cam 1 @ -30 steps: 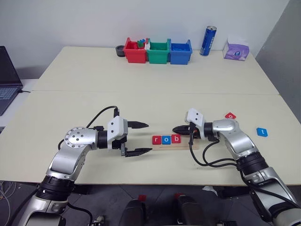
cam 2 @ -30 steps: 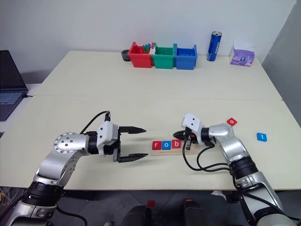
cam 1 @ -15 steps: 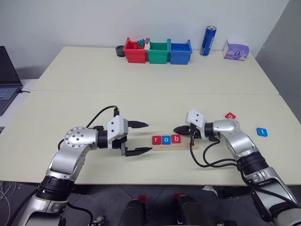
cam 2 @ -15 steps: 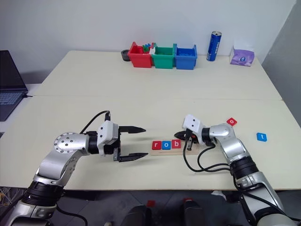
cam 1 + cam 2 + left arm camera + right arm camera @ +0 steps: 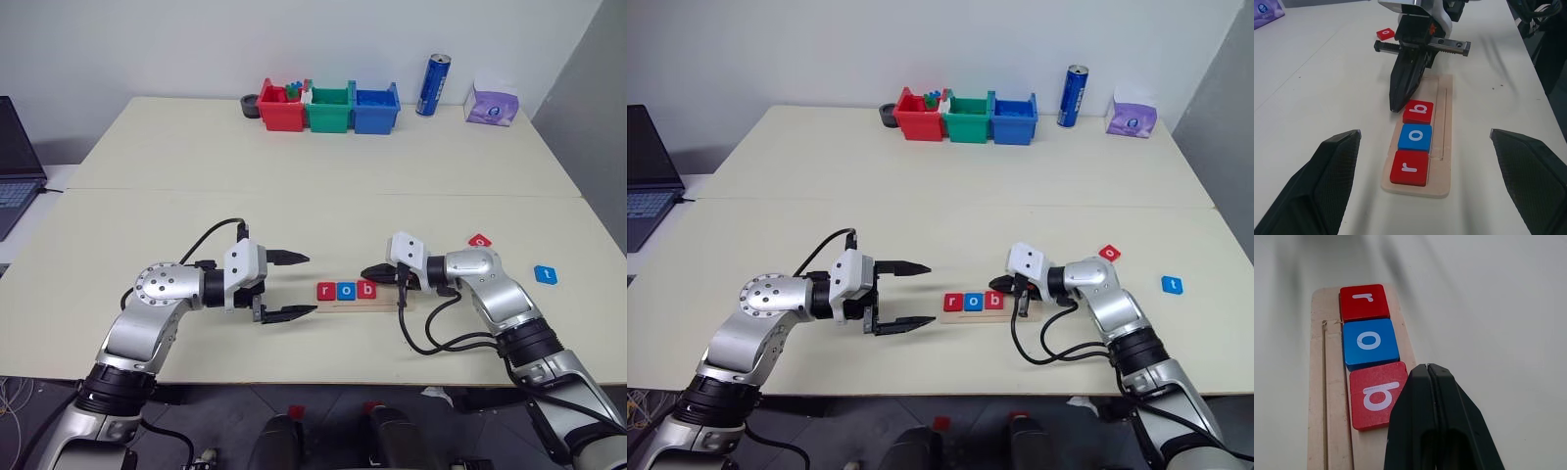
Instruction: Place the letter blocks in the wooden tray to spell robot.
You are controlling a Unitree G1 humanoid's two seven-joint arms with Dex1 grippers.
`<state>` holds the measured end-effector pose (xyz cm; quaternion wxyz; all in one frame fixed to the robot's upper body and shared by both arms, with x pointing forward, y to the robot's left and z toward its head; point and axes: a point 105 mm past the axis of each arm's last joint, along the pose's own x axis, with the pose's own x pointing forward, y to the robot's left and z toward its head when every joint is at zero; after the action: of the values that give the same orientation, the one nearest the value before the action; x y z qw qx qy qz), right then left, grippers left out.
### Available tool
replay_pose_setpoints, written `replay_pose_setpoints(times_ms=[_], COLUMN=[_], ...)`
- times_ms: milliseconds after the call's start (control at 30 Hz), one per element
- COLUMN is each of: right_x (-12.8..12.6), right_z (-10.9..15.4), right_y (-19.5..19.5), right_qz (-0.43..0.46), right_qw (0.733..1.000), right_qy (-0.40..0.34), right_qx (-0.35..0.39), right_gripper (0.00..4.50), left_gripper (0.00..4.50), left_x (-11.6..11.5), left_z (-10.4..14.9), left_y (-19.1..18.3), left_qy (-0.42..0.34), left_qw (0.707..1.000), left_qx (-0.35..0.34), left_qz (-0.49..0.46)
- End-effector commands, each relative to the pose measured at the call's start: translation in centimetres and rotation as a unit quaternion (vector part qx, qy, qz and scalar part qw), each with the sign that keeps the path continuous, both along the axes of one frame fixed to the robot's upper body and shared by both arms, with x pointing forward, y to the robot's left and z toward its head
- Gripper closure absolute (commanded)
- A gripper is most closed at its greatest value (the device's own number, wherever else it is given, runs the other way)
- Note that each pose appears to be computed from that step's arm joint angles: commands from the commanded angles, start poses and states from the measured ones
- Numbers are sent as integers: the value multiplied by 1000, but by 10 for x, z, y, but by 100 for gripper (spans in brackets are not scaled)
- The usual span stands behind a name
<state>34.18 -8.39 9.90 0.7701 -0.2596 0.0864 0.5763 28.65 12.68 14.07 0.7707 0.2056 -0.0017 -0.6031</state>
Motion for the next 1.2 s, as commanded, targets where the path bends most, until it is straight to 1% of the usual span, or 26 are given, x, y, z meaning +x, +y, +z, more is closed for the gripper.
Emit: replay_pose_setpoints(times_ms=[33, 367, 533, 633, 667, 700, 767, 900, 933, 967, 1033, 1100, 1133, 1200], right_x=[-4, -6, 3, -1, -3, -5, -10, -14, -12, -11, -6, -1, 2, 11], right_z=[7, 10, 27, 40, 49, 57, 64, 64, 62, 60, 54, 53, 53, 53], right_y=[2, 2, -7, -19, -28, -38, -56, -83, -93, -102, -120, -130, -133, -147], right_qz=[17, 20, -16, -38, -64, -100, -161, -258, -288, -313, -363, -393, -405, -439], right_qw=[1000, 999, 999, 999, 997, 992, 982, 958, 949, 941, 922, 909, 903, 884], right_qy=[-21, -26, -26, -20, -16, -9, 6, 4, -1, -6, -23, -39, -46, -61], right_qx=[-5, -4, 19, 32, 49, 71, 102, 123, 128, 131, 134, 135, 137, 144], right_gripper=[446, 446, 446, 446, 446, 430, 386, 249, 207, 179, 105, 29, 2, 2], left_gripper=[0, 0, 0, 0, 0, 0, 0, 0, 0, 0, 0, 0, 0, 0], left_x=[2, 3, 3, 1, 0, -1, -4, -6, -3, -1, 7, 11, 13, 18], left_z=[12, 13, 13, 16, 19, 22, 25, 26, 28, 29, 30, 32, 33, 35], left_y=[0, -1, -3, -6, -9, -12, -17, -30, -35, -40, -51, -57, -61, -71], left_qy=[-26, -27, -28, -32, -35, -37, -38, -36, -38, -40, -41, -42, -43, -45], left_qw=[1000, 1000, 1000, 999, 999, 999, 999, 998, 997, 997, 996, 995, 995, 994], left_qx=[-5, -5, -7, -11, -19, -26, -37, -53, -60, -66, -78, -87, -90, -97], left_qz=[0, -1, -2, -5, -4, -4, -4, -4, 1, 3, 11, 15, 15, 13])
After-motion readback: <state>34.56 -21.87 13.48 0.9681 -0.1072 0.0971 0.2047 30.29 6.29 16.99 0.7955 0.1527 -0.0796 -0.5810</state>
